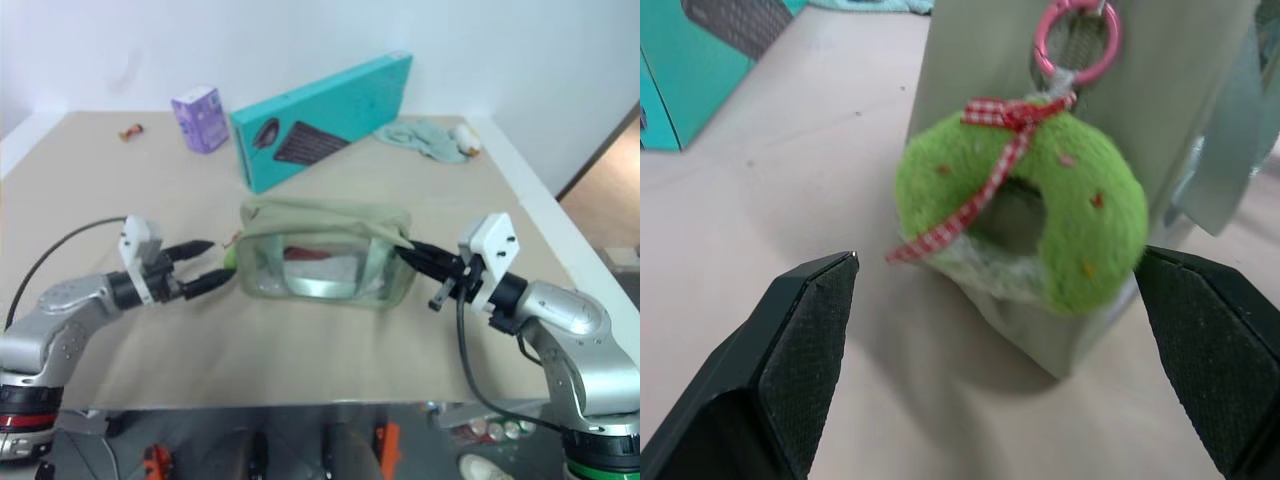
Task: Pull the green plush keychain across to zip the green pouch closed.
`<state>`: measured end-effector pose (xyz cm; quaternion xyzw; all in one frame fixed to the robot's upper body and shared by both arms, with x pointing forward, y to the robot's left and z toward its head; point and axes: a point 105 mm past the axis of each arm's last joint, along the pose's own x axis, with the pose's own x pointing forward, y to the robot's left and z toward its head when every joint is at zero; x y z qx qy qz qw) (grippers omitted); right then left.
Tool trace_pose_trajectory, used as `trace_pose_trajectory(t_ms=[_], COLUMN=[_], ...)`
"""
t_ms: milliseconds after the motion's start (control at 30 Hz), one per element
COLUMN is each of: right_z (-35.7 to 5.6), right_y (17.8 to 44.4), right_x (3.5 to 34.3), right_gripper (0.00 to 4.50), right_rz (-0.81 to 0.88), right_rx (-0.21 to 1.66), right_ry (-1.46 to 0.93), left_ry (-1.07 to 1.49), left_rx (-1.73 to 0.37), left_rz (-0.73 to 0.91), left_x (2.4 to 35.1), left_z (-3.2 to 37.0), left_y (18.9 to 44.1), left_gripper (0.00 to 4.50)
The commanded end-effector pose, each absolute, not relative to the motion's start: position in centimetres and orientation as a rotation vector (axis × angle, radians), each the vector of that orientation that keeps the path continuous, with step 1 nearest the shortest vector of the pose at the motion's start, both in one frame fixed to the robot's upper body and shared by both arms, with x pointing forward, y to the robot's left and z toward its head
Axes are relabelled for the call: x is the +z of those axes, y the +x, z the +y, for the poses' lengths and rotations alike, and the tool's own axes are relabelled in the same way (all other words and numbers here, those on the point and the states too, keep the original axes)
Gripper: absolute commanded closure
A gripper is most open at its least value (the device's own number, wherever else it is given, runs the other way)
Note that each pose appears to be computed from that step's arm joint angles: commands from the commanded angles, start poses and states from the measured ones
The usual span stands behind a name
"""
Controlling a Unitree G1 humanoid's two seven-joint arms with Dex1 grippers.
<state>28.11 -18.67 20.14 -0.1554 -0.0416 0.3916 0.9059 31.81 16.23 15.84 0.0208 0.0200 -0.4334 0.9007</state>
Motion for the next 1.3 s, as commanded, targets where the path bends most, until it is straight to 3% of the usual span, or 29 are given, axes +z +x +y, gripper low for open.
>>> trace_pose_trajectory(t_ms=[33, 400, 433, 833, 1100, 1300], right_z=[-18.1, -18.6, -18.6, -18.9, -19.1, -19.0], right_y=[27.8, 27.8, 27.8, 28.0, 28.2, 28.3], right_x=[21.1, 20.7, 20.7, 20.5, 20.5, 20.5], right_gripper=[4.5, 4.5, 4.5, 4.5, 4.5, 4.5], right_rz=[-0.115, -0.101, -0.101, -0.097, -0.096, -0.098], right_rx=[0.822, 0.808, 0.807, 0.804, 0.803, 0.81], right_ry=[-0.36, -0.358, -0.358, -0.365, -0.369, -0.371], left_ry=[0.078, 0.114, 0.116, 0.146, 0.173, 0.18], left_rx=[-0.891, -0.916, -0.919, -0.928, -0.917, -1.084], left_rz=[-0.024, -0.052, -0.061, -0.112, -0.246, -0.326], left_x=[17.0, 17.0, 17.0, 17.7, 23.3, 26.9], left_z=[16.2, 16.1, 15.9, 15.2, 16.1, 12.4], left_y=[32.3, 32.8, 32.9, 33.4, 33.3, 31.7], left_gripper=[0.03, 0.03, 0.54, 4.46, 4.46, 4.46])
